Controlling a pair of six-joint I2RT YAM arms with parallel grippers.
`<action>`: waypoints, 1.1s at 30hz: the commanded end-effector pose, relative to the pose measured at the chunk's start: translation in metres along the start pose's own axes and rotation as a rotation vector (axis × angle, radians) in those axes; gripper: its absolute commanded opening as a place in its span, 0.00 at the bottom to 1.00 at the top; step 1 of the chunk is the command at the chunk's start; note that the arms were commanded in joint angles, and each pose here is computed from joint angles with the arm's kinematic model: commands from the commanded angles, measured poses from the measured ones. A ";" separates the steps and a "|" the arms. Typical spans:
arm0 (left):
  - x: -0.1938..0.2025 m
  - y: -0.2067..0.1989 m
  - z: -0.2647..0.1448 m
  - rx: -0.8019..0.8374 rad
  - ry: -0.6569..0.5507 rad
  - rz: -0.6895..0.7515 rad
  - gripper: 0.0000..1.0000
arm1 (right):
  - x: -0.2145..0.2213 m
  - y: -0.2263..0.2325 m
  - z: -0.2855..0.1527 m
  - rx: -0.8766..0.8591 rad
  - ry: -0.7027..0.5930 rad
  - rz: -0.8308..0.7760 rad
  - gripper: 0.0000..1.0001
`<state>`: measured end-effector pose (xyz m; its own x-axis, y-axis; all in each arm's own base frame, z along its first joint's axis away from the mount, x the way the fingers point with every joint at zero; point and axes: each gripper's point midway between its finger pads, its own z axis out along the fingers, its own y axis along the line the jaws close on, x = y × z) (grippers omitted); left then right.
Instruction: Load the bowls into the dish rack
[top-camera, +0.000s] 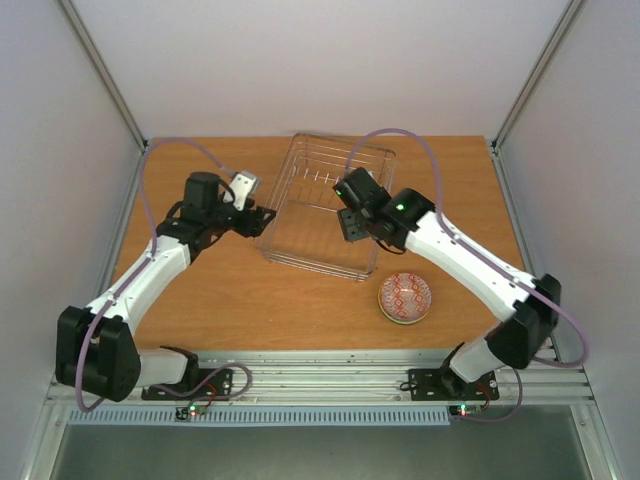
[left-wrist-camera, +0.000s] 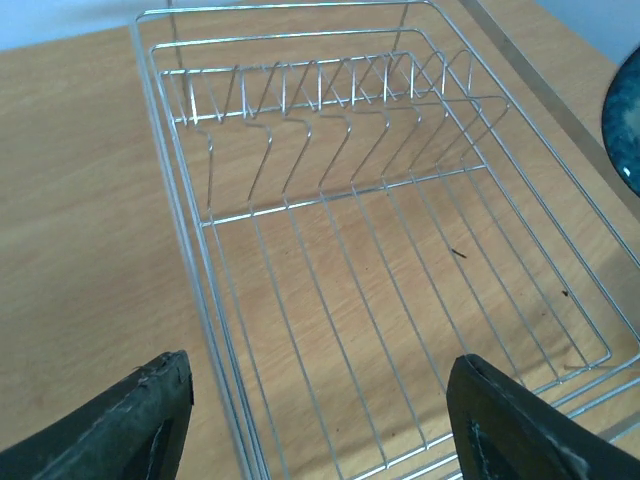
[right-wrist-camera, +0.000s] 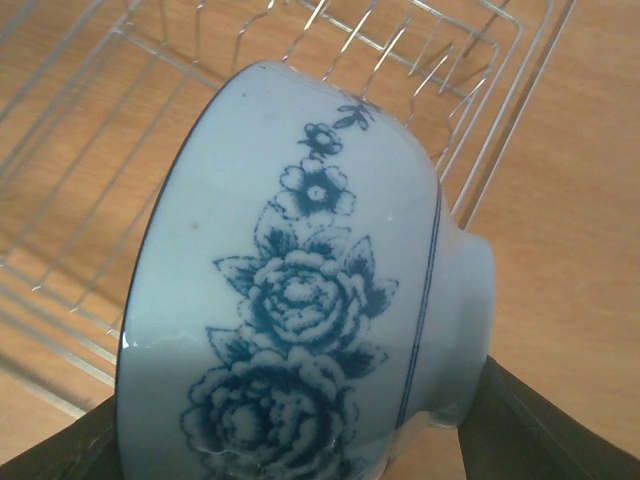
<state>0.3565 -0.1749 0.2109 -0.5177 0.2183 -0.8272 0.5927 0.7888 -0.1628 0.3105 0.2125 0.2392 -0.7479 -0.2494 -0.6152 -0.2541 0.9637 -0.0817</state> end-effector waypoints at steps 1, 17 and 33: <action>-0.015 -0.002 -0.016 0.127 -0.142 -0.031 0.71 | -0.028 -0.014 0.006 0.158 -0.032 -0.118 0.01; -0.009 0.016 -0.022 0.137 -0.169 -0.117 0.71 | -0.007 -0.012 0.091 0.392 0.222 -0.340 0.01; -0.009 0.013 -0.022 0.163 -0.178 -0.128 0.72 | 0.049 -0.015 0.149 0.490 0.412 -0.435 0.07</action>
<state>0.3541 -0.1533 0.2125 -0.5415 0.0264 -0.8403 0.6006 0.7116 -0.3647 0.3720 0.2058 0.1034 -0.8253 -0.5443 -0.1502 -0.3518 0.7037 -0.6173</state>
